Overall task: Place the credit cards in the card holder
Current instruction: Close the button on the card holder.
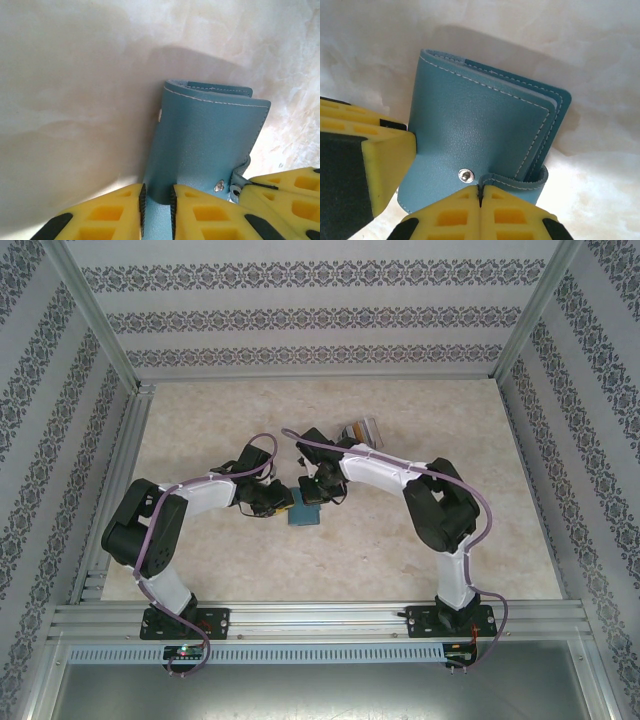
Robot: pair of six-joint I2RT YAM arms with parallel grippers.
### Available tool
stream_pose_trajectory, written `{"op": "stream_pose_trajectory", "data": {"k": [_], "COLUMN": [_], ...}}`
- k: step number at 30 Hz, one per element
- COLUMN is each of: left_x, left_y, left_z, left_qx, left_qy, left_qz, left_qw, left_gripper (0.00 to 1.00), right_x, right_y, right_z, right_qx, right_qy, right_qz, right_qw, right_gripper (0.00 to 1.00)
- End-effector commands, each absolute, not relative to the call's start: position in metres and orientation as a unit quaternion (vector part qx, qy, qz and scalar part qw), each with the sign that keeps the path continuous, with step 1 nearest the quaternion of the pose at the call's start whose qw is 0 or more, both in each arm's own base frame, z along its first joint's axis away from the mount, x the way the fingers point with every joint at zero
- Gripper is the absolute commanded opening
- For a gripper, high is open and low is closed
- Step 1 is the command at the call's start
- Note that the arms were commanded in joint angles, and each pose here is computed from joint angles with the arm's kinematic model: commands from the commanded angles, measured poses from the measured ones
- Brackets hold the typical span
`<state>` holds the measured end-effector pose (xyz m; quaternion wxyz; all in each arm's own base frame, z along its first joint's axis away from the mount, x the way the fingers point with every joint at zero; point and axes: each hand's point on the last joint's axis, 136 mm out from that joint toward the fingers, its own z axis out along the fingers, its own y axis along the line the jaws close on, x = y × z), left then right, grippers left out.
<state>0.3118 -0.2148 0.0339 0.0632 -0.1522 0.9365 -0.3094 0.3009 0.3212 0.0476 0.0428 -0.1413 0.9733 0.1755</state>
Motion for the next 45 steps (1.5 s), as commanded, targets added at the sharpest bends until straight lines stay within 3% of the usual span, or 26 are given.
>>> {"op": "stream_pose_trajectory", "data": {"k": [1,10,19,45], "left_x": [0.312,0.312,0.309,0.307], "left_y": [-0.218,-0.218,-0.218,-0.219], "left_z": [0.032,0.03,0.024,0.011], "left_qx": [-0.147,-0.149,-0.151,-0.159], "left_qy": [0.938,0.936,0.935,0.932], "left_qz": [-0.307,-0.31,-0.312,-0.318], "left_qw": [0.066,0.069,0.068,0.063], "left_gripper": [0.21,0.19,0.1,0.04], "right_x": [0.299,0.298,0.298,0.285], "right_y": [0.33,0.329,0.341,0.344], "right_z": [0.044,0.034,0.026,-0.011], "right_qx": [-0.142,-0.15,-0.151,-0.163], "right_qy": [0.974,0.978,0.976,0.981], "right_qz": [0.175,0.146,0.152,0.1], "right_qw": [0.034,0.026,0.019,-0.016], "right_gripper": [0.0,0.0,0.0,0.0]}}
